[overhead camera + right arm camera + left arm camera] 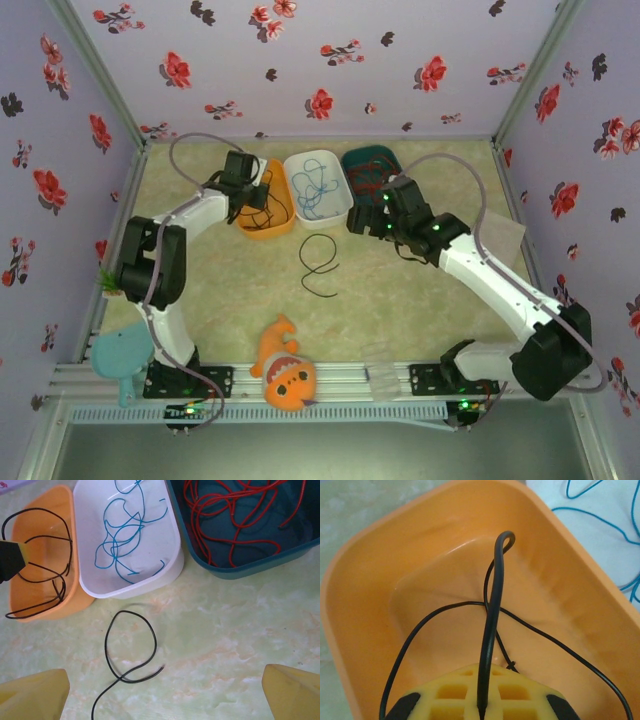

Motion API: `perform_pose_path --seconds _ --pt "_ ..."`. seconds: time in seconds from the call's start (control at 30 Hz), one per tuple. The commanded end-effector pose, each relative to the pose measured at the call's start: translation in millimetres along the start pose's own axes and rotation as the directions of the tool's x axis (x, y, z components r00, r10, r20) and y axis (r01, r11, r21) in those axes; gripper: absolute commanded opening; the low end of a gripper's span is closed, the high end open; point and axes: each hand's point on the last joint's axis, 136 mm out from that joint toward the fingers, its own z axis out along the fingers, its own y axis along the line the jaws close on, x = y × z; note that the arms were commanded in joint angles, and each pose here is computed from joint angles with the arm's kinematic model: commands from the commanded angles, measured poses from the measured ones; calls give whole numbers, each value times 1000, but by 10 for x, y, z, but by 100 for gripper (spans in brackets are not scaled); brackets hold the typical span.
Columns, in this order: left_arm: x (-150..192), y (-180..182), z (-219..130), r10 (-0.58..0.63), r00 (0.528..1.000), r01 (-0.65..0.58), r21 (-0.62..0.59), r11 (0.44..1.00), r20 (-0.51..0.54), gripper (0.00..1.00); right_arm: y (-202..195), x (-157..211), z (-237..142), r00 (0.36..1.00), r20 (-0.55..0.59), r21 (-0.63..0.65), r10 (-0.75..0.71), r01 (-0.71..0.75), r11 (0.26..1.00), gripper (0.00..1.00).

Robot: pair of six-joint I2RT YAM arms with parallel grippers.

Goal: Untangle the cables

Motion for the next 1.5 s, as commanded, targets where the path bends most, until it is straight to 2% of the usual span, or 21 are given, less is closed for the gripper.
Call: perform_pose_path --seconds 0.0,0.2,0.3,0.37,0.47,0.63,0.9,1.0,1.13,1.3,1.47 --pt "51 43 123 -42 998 43 19 999 -49 0 -36 -3 3 999 -9 60 -41 41 997 99" --pt "11 17 267 -44 997 48 67 997 -59 0 -45 55 65 997 -38 108 -74 77 991 99" --pt "-26 -17 296 -53 996 59 90 994 -68 4 -39 60 97 996 -43 118 -77 82 990 99" --pt "-47 -19 278 -78 994 84 91 992 -76 16 -32 66 128 996 -51 124 -78 84 989 99" --pt "-81 22 181 -119 991 123 68 990 -67 42 -21 83 175 994 -65 132 -84 92 987 99" --pt "-223 178 -161 -170 985 170 -8 985 -20 54 -23 118 231 991 -82 166 -104 116 979 99" --pt "-371 317 -655 -224 973 228 -60 972 56 76 13 202 376 985 -108 177 -137 154 972 99" --pt "-380 337 -836 -241 967 247 -61 967 86 83 42 285 486 980 -137 162 -147 169 972 92" --pt "-378 375 -1106 -271 953 281 -64 958 139 100 120 419 677 972 -178 109 -155 176 978 78" --pt "-342 399 -1443 -302 930 319 -48 947 211 100 196 590 944 954 -239 56 -181 200 978 65" --pt "-251 420 -1717 -328 901 350 -27 936 285 100 191 709 1198 935 -273 42 -228 248 968 62"
